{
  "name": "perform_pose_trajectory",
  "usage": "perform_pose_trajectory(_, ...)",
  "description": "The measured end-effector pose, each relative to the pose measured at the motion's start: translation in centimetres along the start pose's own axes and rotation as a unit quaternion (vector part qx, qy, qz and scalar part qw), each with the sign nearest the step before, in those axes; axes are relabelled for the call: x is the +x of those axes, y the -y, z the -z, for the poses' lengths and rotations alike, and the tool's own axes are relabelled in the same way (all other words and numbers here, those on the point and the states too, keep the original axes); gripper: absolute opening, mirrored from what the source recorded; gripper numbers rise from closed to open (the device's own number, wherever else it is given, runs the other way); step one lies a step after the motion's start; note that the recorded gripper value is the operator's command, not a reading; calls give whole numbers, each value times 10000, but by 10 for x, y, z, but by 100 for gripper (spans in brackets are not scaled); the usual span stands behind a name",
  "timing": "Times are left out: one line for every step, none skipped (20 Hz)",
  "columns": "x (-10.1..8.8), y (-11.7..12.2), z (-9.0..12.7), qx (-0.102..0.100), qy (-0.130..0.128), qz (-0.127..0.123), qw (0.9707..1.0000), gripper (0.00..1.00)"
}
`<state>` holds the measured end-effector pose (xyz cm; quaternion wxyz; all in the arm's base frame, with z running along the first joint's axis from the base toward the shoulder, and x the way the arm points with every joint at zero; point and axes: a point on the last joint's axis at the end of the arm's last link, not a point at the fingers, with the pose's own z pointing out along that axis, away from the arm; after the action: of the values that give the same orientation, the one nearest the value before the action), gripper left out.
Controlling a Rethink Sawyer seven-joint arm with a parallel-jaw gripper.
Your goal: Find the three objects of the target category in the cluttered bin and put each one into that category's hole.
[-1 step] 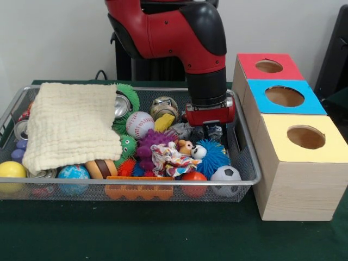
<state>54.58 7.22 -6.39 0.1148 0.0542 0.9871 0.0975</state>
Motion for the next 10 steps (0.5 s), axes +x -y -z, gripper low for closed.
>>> perform_pose_trajectory(0,0,0,1,-2,2,10000,0)
perform_pose_trajectory(0,0,1,1,-5,7,10000,0)
perform_pose_trajectory(-1,-1,1,1,-8,13,10000,0)
perform_pose_trajectory(-1,-3,2,2,-27,41,10000,0)
perform_pose_trajectory(-2,-6,4,2,-49,74,10000,0)
perform_pose_trajectory(-2,-7,6,3,-60,95,9999,0)
perform_pose_trajectory(-4,-10,10,23,-91,153,9998,0)
perform_pose_trajectory(-5,-11,13,31,-102,179,9998,0)
perform_pose_trajectory(-6,-12,15,34,-115,196,9997,0)
perform_pose_trajectory(-7,-15,20,40,-144,233,9996,0)
